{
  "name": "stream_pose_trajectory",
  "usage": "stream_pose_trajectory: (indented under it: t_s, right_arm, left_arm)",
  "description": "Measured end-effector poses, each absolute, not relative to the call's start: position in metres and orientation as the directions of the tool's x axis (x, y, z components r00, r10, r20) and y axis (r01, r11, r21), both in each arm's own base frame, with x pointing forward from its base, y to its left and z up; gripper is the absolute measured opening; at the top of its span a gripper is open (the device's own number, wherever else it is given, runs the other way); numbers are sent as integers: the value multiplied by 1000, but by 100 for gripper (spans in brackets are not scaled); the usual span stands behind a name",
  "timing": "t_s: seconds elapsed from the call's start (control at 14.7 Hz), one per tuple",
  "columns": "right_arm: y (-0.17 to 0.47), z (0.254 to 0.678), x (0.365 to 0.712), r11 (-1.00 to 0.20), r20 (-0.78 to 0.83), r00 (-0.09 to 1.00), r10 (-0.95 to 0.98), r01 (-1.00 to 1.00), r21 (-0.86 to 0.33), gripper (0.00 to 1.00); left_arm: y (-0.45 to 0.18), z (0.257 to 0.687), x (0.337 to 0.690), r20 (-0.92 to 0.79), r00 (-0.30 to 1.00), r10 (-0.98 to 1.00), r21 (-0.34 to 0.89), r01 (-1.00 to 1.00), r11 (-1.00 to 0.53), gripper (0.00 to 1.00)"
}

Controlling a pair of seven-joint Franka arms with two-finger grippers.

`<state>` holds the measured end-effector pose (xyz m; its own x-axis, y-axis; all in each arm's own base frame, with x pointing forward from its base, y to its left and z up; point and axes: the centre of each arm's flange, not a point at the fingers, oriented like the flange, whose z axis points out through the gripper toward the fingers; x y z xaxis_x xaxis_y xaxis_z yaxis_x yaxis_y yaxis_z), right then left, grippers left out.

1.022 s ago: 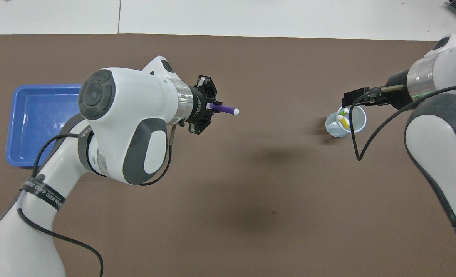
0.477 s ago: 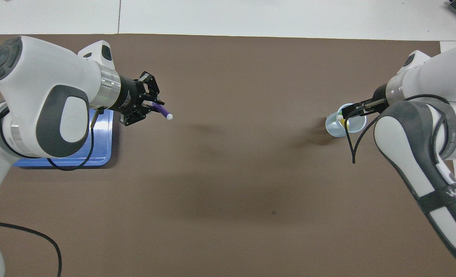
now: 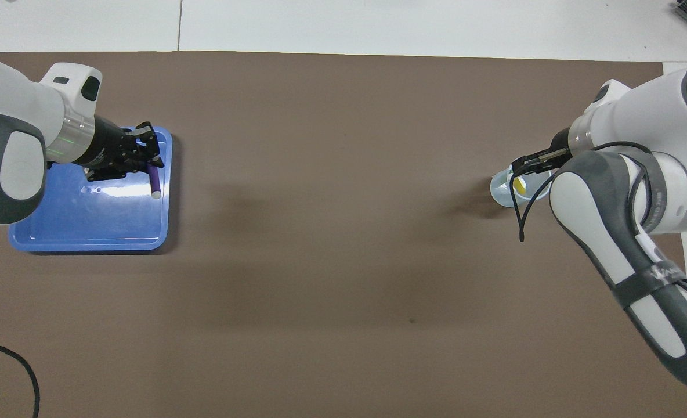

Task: Right arm passes pens to left for tray arrangement
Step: 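Carry the purple pen to the tray with the left gripper, then lower the purple pen into the tray and open the left gripper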

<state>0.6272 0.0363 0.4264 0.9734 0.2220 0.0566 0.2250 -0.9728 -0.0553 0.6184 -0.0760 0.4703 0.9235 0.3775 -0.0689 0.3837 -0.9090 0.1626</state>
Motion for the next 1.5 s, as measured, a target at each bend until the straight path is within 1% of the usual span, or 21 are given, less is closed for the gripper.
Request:
stream_pose_trajectory:
  t_s: [0.2, 0.41, 0.48, 0.55, 0.61, 0.68, 0.89, 1.09, 1.29, 1.5]
  right_arm:
    - [36, 423, 628, -973, 60, 973, 221, 225, -55, 54]
    - [36, 413, 631, -973, 65, 973, 220, 224, -56, 52]
    - [36, 411, 631, -973, 62, 974, 220, 224, -57, 44]
    - [36, 410, 631, -973, 61, 974, 220, 224, -57, 41]
    - [37, 410, 631, -973, 61, 973, 221, 224, -57, 41]
    - [37, 410, 631, -973, 61, 973, 221, 225, -57, 35]
    - [37, 410, 631, -973, 61, 973, 221, 224, -57, 32]
    - [37, 410, 631, -973, 60, 974, 219, 222, -58, 32]
    - [37, 410, 631, -973, 60, 974, 219, 222, -58, 32]
    - [37, 411, 632, -973, 72, 973, 218, 222, -56, 30]
  left_arm:
    - [-44, 473, 620, -6, 976, 216, 87, 216, -973, 18]
    - [-14, 476, 623, 30, 998, 56, 17, 56, -998, 18]
    - [-2, 477, 625, 50, 998, 25, 4, 25, -1000, 18]
    - [11, 478, 627, 75, 997, 14, -3, 14, -1000, 18]
    - [26, 477, 629, 103, 995, 6, -8, 7, -1000, 18]
    - [42, 474, 630, 125, 992, -5, -13, -3, -1000, 18]
    - [82, 461, 632, 159, 987, -22, -26, -18, -1000, 18]
    - [101, 432, 633, 169, 986, -6, -30, -1, -1000, 18]
    - [122, 386, 629, 156, 987, -23, -35, -18, -999, 18]
    - [151, 360, 625, 146, 988, -43, -39, -37, -999, 18]
